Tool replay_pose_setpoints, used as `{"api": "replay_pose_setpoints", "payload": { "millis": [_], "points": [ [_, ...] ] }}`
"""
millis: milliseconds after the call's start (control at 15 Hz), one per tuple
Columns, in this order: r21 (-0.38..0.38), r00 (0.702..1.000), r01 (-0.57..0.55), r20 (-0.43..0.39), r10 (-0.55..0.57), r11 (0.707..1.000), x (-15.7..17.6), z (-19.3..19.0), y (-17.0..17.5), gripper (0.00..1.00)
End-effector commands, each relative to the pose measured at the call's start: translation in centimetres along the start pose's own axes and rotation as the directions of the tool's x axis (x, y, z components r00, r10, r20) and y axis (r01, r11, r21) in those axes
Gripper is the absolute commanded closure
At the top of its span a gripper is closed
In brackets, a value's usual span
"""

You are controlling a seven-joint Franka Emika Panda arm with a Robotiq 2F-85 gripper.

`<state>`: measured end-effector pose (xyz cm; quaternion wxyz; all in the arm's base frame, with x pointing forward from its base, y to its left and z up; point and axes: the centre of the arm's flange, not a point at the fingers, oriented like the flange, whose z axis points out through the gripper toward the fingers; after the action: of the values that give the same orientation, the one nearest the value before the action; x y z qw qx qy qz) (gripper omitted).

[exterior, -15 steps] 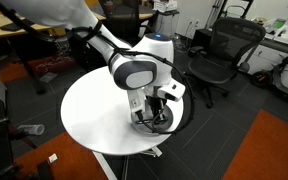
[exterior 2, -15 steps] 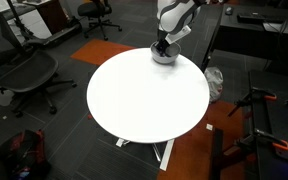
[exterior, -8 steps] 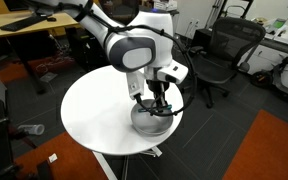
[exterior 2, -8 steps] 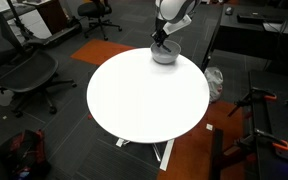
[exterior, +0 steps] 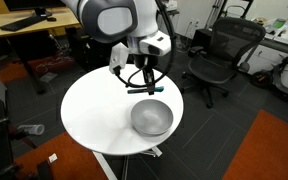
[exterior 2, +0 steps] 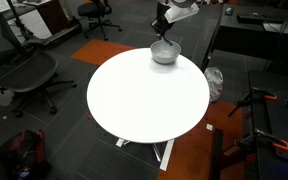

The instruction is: Remove the marker from the bowl and place it on the table

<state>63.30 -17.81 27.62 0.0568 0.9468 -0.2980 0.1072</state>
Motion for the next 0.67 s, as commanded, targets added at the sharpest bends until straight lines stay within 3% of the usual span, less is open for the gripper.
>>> {"api": "replay_pose_setpoints", "payload": {
  "millis": [0,333,600],
  "points": [
    [-0.009,0.999,-0.04,-0.015,0.04,0.999,-5.2,-3.9,-2.6,0.95],
    [-0.019,0.999,-0.037,-0.007,0.036,0.999,-10.8,-5.1,-9.0,0.95],
    [0.018,0.999,0.035,0.014,-0.036,0.999,-15.4,-5.1,-14.0,0.95]
  ]
}}
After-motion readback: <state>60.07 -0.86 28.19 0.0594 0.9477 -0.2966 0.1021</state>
